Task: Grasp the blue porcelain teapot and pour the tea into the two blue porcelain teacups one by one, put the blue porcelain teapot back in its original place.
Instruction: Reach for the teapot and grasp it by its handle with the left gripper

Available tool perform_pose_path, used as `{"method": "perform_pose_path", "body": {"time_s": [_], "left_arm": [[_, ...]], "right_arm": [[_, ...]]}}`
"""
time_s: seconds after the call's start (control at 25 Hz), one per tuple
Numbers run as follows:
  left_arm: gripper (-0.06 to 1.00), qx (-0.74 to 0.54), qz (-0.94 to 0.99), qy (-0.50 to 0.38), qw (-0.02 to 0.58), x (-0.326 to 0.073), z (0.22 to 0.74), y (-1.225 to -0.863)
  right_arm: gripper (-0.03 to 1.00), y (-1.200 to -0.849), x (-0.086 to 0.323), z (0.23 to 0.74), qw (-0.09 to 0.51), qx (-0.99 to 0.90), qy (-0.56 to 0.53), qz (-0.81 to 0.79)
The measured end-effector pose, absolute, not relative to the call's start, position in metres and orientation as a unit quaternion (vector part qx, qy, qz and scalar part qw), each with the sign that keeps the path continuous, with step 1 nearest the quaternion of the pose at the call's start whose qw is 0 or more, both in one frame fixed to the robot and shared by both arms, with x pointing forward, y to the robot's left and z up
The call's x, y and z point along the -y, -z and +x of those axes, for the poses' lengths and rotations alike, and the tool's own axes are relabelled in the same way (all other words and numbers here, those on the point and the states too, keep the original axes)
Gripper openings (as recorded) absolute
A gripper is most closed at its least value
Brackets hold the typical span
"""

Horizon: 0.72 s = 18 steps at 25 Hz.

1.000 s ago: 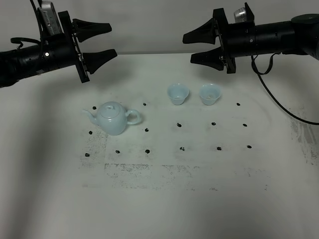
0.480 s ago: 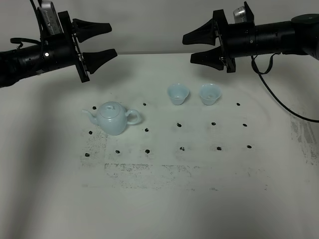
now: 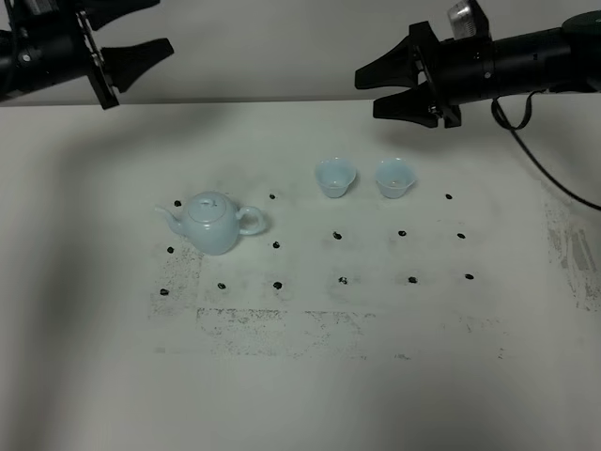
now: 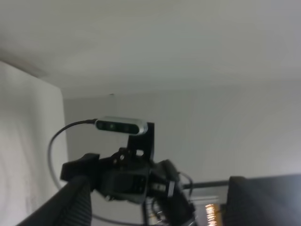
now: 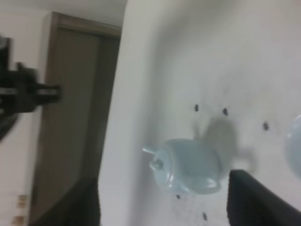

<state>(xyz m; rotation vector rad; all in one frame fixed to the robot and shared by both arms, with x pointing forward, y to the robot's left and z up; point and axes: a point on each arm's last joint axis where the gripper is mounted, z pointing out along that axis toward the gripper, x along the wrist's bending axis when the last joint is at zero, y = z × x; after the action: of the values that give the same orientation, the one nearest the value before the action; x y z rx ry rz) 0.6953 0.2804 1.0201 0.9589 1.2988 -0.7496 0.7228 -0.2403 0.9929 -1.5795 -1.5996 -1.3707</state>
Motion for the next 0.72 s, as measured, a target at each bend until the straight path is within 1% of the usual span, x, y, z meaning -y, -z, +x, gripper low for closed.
{"method": "perform_pose_path", "body": {"time_s": [0.2,0.32,0.6,0.72], "left_arm": [[0.62,-0.553,0.477,0.266,0.629,-0.298,0.673,-1.067],[0.62,-0.549,0.501,0.242,0.623,-0.302,0.663,-1.083],[0.62,-0.539,0.526,0.218,0.621,-0.301,0.651,-1.102],[0.62,-0.538,0.529,0.214,0.620,-0.301,0.650,-1.104]], "right_arm": [[0.59,-1.027,0.267,0.712,0.190,0.619,0.497,-0.578],[0.59,-1.046,0.281,0.703,0.144,0.649,0.475,-0.577],[0.59,-1.093,0.313,0.671,0.025,0.702,0.385,-0.598],[0.59,-1.119,0.325,0.653,-0.025,0.700,0.355,-0.619]]}}
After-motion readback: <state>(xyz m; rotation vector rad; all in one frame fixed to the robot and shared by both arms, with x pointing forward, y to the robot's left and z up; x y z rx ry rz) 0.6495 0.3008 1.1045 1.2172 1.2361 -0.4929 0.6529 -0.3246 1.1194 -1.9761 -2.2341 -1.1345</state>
